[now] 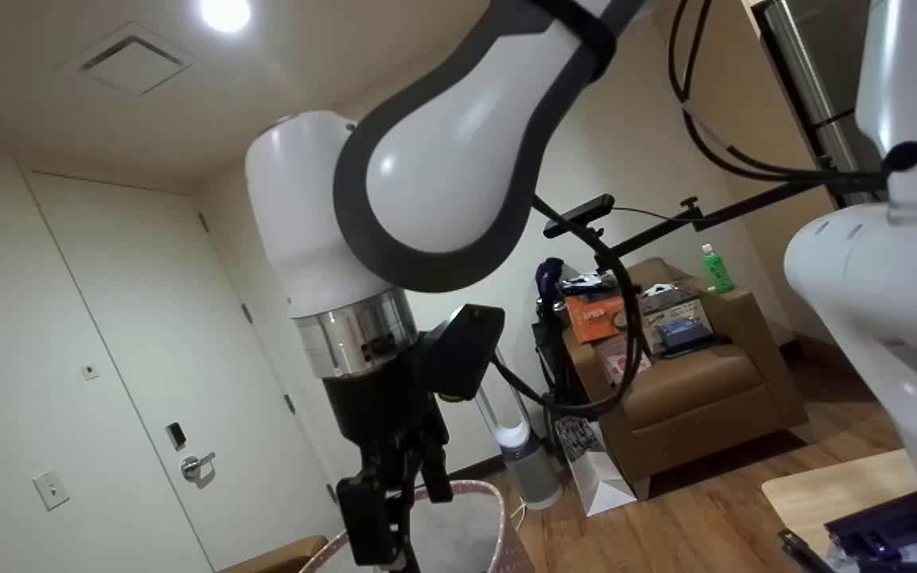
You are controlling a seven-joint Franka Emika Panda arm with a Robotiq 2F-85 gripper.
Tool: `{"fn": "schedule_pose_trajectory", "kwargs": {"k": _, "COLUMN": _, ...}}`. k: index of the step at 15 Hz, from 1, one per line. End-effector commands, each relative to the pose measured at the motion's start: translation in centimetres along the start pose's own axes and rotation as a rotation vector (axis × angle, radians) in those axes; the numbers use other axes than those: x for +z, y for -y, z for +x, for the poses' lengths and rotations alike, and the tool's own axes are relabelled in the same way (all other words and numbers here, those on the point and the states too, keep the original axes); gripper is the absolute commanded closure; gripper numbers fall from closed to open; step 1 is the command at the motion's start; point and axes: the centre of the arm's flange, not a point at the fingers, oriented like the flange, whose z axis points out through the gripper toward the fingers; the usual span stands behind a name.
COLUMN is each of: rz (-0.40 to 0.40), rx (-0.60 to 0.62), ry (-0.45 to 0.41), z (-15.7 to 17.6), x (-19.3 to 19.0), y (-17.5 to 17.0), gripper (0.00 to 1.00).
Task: Remove the blue cloth out of the laundry bag and put it on the table
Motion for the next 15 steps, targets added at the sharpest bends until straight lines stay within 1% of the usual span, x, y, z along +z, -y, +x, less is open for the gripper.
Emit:
{"fn": "schedule_pose_trajectory", "kwargs": {"k": 1, "rz": 0.000, "rx": 0.000, "ry": 0.000, "z": 0.0, "x": 0.0, "y": 0.0, "gripper": 0.00}}
{"fn": "schedule_pose_trajectory", "kwargs": {"k": 2, "rz": -0.009, "rx": 0.049, "ry": 0.003, "z": 0.7, "x": 0.2, "y": -1.0, "gripper": 0.00}}
{"fn": "schedule_pose_trajectory", "kwargs": {"k": 3, "rz": 0.003, "rx": 0.072, "ry": 0.011, "z": 1.1, "x": 0.4, "y": -1.7, "gripper": 0.00}}
{"fn": "schedule_pose_trajectory", "kwargs": {"k": 4, "rz": 0.020, "rx": 0.112, "ry": 0.026, "z": 1.7, "x": 1.3, "y": -3.3, "gripper": 0.00}}
{"fn": "schedule_pose_trajectory", "kwargs": {"k": 5, "rz": 0.021, "rx": 0.134, "ry": 0.035, "z": 2.0, "x": 1.7, "y": -4.1, "gripper": 0.00}}
{"fn": "schedule_pose_trajectory", "kwargs": {"k": 6, "rz": 0.045, "rx": 0.128, "ry": 0.060, "z": 2.4, "x": 2.9, "y": -5.2, "gripper": 0.00}}
{"fn": "schedule_pose_trajectory", "kwargs": {"k": 7, "rz": 0.030, "rx": 0.156, "ry": 0.081, "z": 2.5, "x": 3.9, "y": -5.8, "gripper": 0.00}}
{"fn": "schedule_pose_trajectory", "kwargs": {"k": 9, "rz": 0.034, "rx": 0.189, "ry": 0.112, "z": 3.2, "x": 6.4, "y": -7.4, "gripper": 0.00}}
{"fn": "schedule_pose_trajectory", "kwargs": {"k": 11, "rz": 0.027, "rx": 0.225, "ry": 0.092, "z": 4.3, "x": 9.2, "y": -9.3, "gripper": 0.00}}
{"fn": "schedule_pose_trajectory", "kwargs": {"k": 12, "rz": 0.029, "rx": 0.241, "ry": 0.097, "z": 5.1, "x": 10.7, "y": -9.9, "gripper": 0.00}}
{"fn": "schedule_pose_trajectory", "kwargs": {"k": 13, "rz": 0.037, "rx": 0.252, "ry": 0.094, "z": 5.2, "x": 11.5, "y": -10.2, "gripper": 0.00}}
{"fn": "schedule_pose_trajectory", "kwargs": {"k": 15, "rz": 0.086, "rx": 0.303, "ry": 0.081, "z": 3.3, "x": 11.5, "y": -9.1, "gripper": 0.00}}
